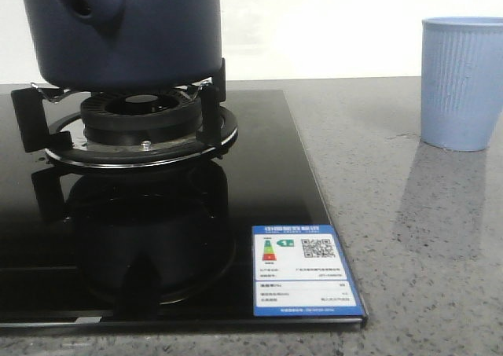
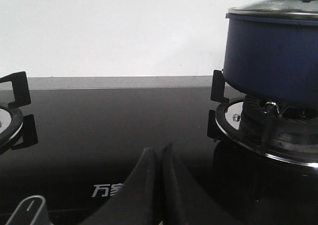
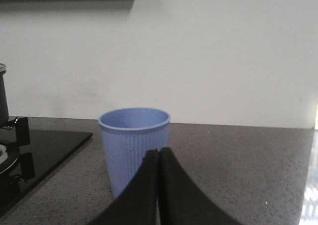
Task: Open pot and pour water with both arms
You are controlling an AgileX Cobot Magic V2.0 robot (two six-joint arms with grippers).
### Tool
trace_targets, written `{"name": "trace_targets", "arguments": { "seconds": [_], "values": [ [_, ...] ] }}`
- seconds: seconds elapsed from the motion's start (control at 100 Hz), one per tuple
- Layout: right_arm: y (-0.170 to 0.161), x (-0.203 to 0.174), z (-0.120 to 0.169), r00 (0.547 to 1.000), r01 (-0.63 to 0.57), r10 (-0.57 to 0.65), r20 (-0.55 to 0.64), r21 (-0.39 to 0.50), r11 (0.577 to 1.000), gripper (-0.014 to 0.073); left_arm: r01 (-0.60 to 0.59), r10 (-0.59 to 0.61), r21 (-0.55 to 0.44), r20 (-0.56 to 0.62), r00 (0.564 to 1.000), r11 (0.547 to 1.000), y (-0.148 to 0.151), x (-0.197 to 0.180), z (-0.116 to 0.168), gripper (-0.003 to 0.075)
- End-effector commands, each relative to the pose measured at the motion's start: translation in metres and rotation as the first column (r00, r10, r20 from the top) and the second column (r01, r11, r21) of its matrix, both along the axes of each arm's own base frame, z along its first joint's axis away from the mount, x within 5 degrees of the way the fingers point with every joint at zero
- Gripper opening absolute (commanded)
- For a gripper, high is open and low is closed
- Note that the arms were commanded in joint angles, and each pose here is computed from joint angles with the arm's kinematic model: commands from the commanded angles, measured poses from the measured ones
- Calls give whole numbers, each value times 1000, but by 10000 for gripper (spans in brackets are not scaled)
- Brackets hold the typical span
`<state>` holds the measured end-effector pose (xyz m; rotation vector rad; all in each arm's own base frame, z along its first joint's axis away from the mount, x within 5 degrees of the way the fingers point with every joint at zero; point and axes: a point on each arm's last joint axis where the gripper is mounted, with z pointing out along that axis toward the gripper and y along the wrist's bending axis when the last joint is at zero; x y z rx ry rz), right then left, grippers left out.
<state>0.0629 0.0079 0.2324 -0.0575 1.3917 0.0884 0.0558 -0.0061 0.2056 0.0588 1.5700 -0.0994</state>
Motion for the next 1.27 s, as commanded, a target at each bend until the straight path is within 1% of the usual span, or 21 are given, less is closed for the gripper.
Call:
{"name": "trace_targets", "arguments": {
  "seconds": [0.0,0.03,0.04,0.05,0.06,0.07,0.09,0.11,0.23,0.38,0.46,0.48,0.52,0.63,0.7,0.83,1.26],
  "values": [
    [-4,1,7,1000,32,-31,-4,68,997,-64,-10,12,-28,76,997,1000,1,-1,3,-16],
    [-6,1,4,998,54,-52,-37,68,996,-64,-10,12,-28,76,997,1000,1,-1,3,-16],
    [-6,1,3,997,63,-61,-47,39,997,-64,-10,12,-28,76,997,1000,1,-1,3,-16],
    [-6,1,2,997,66,-63,-54,59,996,-64,-10,12,-28,76,997,1000,1,-1,3,-16],
    [-7,2,1,995,73,-71,-63,29,997,-64,-10,12,-28,76,997,1000,1,-1,3,-16],
    [-7,2,1,995,75,-72,-68,43,996,-64,-10,12,-28,76,997,1000,1,-1,3,-16],
    [-7,2,0,994,82,-80,-76,22,996,-64,-10,12,-28,76,997,1000,1,-1,3,-16],
    [-7,2,0,993,86,-86,-79,-5,996,-64,-10,12,-28,76,997,1000,1,-1,3,-16],
    [-8,1,-1,993,91,-94,-69,-42,995,-64,-10,12,-28,76,997,1000,1,-1,3,-16],
    [-7,-3,-19,991,89,-97,-95,-89,992,-64,-10,12,-28,76,997,1000,1,-1,3,-16],
    [-7,-6,-29,990,85,-91,-110,-54,995,-64,-10,12,-28,76,997,1000,1,-1,3,-16],
    [-7,-7,-31,987,85,-92,-135,-56,995,-64,-10,12,-28,76,997,1000,1,-1,3,-16],
    [-7,-8,-31,986,86,-92,-138,-49,995,-64,-10,12,-28,76,997,1000,1,-1,3,-16],
    [-8,-8,-38,972,86,-96,-214,-57,995,-64,-10,12,-28,76,997,1000,1,-1,3,-16],
    [-8,-8,-38,973,86,-96,-212,-55,995,-64,-10,12,-28,76,997,1000,1,-1,3,-16],
    [-8,-8,-34,981,87,-95,-168,-53,995,-64,-10,12,-28,76,997,1000,1,-1,3,-16],
    [-8,-8,-34,981,87,-95,-168,-53,995,-64,-10,12,-28,76,997,1000,1,-1,3,-16]
  ]
}}
